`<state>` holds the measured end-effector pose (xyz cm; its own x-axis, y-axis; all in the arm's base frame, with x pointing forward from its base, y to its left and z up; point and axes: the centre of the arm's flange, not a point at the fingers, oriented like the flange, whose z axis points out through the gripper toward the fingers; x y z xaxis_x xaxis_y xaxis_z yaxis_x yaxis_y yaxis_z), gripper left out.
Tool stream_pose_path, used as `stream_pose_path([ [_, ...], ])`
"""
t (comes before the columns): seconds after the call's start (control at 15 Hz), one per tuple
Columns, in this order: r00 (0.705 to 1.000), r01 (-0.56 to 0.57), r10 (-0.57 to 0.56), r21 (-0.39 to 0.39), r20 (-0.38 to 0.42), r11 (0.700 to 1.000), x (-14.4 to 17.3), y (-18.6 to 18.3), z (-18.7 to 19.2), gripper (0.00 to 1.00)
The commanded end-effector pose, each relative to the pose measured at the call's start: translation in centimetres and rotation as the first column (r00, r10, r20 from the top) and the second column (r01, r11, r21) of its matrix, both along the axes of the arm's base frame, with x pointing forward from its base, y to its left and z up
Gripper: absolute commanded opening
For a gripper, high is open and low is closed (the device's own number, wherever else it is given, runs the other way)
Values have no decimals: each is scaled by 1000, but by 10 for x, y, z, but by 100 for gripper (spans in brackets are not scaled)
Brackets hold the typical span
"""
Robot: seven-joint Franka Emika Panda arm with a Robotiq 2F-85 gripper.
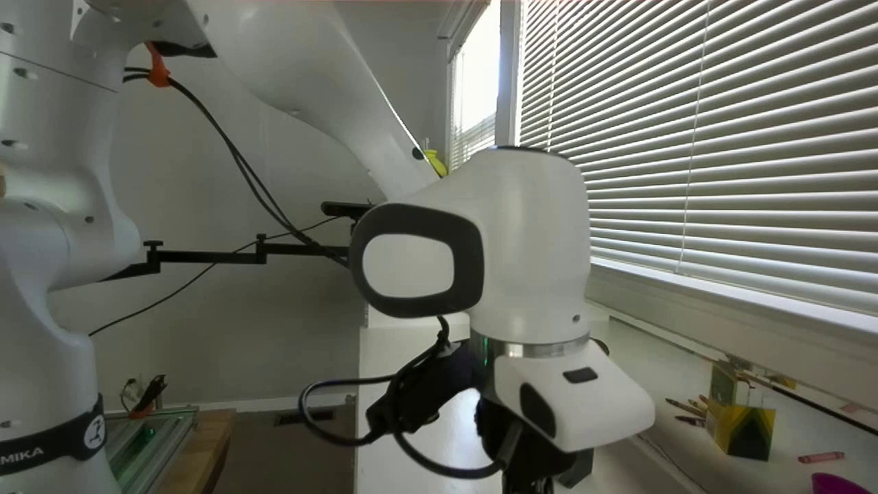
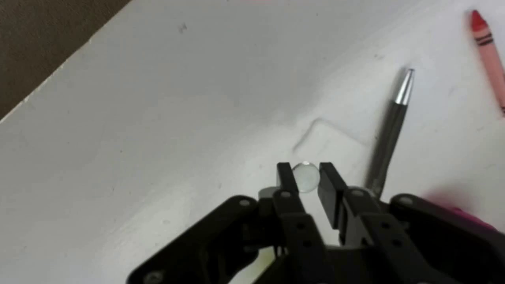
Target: Put two shiny objects in the pink bowl then put the pink crayon in the box on the counter.
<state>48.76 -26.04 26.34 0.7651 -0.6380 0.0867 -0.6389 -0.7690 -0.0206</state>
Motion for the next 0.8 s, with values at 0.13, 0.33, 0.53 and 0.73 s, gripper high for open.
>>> stream_pose_path([
  [0.13,998,-63,64,-15,26,998,44,-6,55,5],
  [0.33,989,-136,140,-73,50,988,67,2,72,5],
  [0.53,969,-235,242,-119,50,965,85,13,84,5],
  [0.73,945,-312,323,-155,52,938,97,28,92,5],
])
